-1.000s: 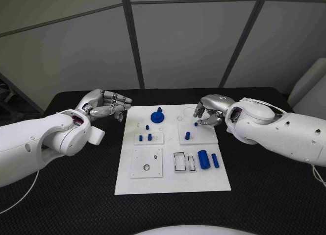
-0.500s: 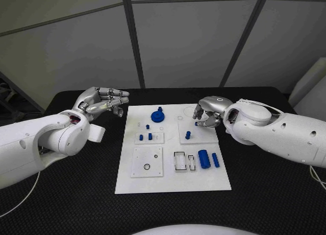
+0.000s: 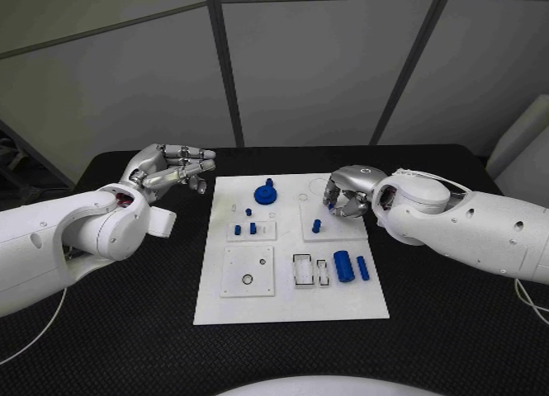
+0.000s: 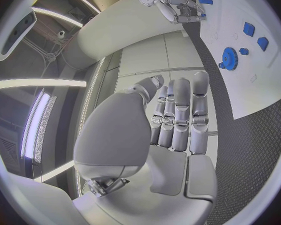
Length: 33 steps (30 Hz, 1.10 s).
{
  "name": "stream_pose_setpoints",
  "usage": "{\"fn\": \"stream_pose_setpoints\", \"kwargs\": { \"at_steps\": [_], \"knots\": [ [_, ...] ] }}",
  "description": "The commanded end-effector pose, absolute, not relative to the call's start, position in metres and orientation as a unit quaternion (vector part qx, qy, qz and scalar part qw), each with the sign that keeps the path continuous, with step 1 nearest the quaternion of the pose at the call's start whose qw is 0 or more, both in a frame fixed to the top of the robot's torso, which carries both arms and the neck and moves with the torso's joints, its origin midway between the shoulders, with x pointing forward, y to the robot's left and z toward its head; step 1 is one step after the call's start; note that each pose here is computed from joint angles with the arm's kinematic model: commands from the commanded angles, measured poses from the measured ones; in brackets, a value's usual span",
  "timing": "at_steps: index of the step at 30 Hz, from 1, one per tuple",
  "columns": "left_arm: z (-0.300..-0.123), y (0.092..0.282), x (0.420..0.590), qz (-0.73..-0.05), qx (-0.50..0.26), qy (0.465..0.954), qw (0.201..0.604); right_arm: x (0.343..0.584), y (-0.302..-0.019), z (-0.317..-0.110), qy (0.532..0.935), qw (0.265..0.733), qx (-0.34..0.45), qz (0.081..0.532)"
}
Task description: Assemble the parts on the task board
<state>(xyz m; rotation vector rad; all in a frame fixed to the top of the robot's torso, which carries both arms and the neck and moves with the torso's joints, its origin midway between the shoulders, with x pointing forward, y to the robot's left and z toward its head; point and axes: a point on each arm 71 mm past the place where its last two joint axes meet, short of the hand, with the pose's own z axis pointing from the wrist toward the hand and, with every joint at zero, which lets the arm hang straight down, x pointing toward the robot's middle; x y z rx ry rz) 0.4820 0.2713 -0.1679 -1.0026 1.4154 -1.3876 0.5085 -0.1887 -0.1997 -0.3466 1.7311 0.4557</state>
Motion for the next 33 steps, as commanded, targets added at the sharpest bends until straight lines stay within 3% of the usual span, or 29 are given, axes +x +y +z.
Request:
{"fn": "stream_pose_setpoints", "kwargs": {
  "at_steps": [1, 15, 33],
  "knots": [
    [-0.166, 0.270, 0.482, -0.569, -0.403, 0.565, 0.442, 0.508, -0.188, -0.201, 0.755, 0.606, -0.157, 0.193],
    [-0.167, 0.271, 0.482, -0.565, -0.405, 0.567, 0.441, 0.510, -0.188, -0.204, 0.756, 0.608, -0.162, 0.177],
    [-0.167, 0.273, 0.482, -0.563, -0.408, 0.568, 0.441, 0.501, -0.188, -0.191, 0.709, 0.661, -0.161, 0.188]
  ]
}}
